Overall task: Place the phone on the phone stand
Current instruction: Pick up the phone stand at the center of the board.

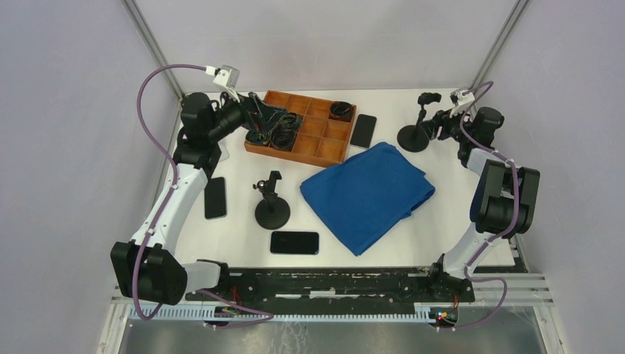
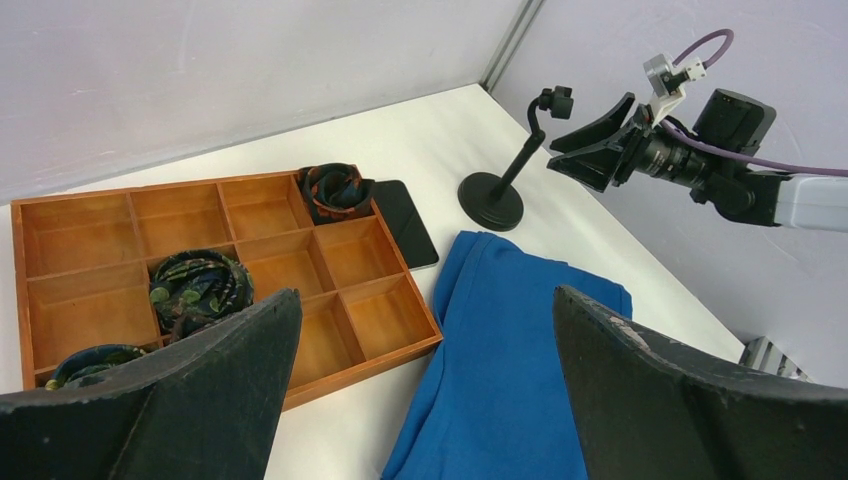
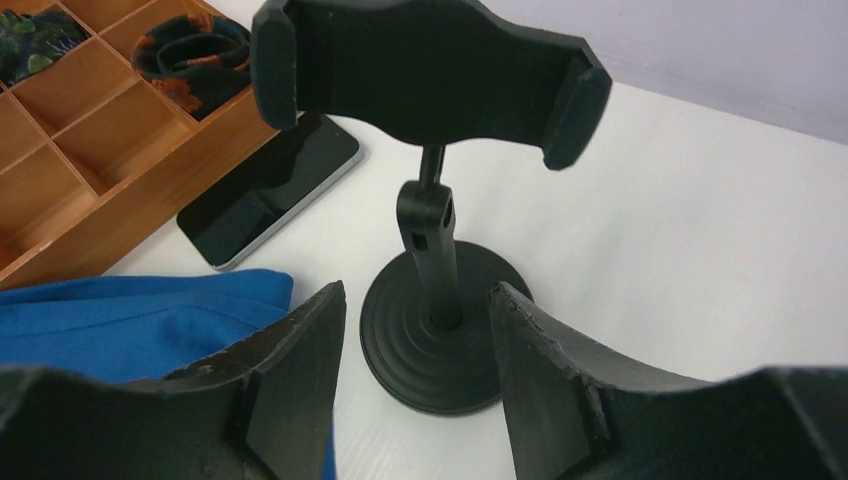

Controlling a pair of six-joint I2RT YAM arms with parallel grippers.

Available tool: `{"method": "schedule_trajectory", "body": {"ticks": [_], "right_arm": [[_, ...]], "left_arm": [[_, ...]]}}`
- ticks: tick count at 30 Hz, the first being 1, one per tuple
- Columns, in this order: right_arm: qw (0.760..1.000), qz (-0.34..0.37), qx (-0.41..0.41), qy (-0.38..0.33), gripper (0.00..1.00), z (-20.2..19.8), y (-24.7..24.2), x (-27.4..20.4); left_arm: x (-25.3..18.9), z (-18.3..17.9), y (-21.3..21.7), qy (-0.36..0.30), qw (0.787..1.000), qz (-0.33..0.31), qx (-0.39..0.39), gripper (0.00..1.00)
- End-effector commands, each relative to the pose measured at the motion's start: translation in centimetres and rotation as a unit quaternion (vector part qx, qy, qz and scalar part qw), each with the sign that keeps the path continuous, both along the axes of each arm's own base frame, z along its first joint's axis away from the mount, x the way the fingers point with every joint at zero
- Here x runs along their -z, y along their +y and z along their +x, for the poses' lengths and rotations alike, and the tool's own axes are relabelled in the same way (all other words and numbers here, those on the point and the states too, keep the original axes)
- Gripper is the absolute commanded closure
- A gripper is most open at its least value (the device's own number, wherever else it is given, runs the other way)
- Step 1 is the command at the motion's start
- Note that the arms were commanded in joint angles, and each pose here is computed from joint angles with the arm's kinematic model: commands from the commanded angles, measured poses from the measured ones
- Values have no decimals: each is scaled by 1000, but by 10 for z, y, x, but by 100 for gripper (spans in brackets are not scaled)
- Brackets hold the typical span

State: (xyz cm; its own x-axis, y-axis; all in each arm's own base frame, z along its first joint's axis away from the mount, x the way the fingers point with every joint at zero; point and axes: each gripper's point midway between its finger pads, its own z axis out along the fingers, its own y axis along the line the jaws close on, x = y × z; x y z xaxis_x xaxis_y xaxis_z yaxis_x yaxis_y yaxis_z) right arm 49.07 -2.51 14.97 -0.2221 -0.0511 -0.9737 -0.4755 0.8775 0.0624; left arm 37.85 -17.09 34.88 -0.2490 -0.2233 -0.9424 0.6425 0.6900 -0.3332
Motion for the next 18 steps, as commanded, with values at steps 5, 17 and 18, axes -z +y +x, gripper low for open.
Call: {"method": "schedule_trajectory", "body": {"ticks": [5, 17, 18], "right_arm": [[998, 1, -4, -67, 40, 40, 15, -29], [999, 3, -3, -54, 65, 50, 18, -20], [999, 2, -5, -54, 68, 51, 19, -20]], "left_arm": [[-16, -4, -2, -43, 999, 8, 9, 0], [-14, -3, -2, -40, 999, 9, 10, 0], [-14, -3, -2, -41, 999, 9, 9, 0]]}}
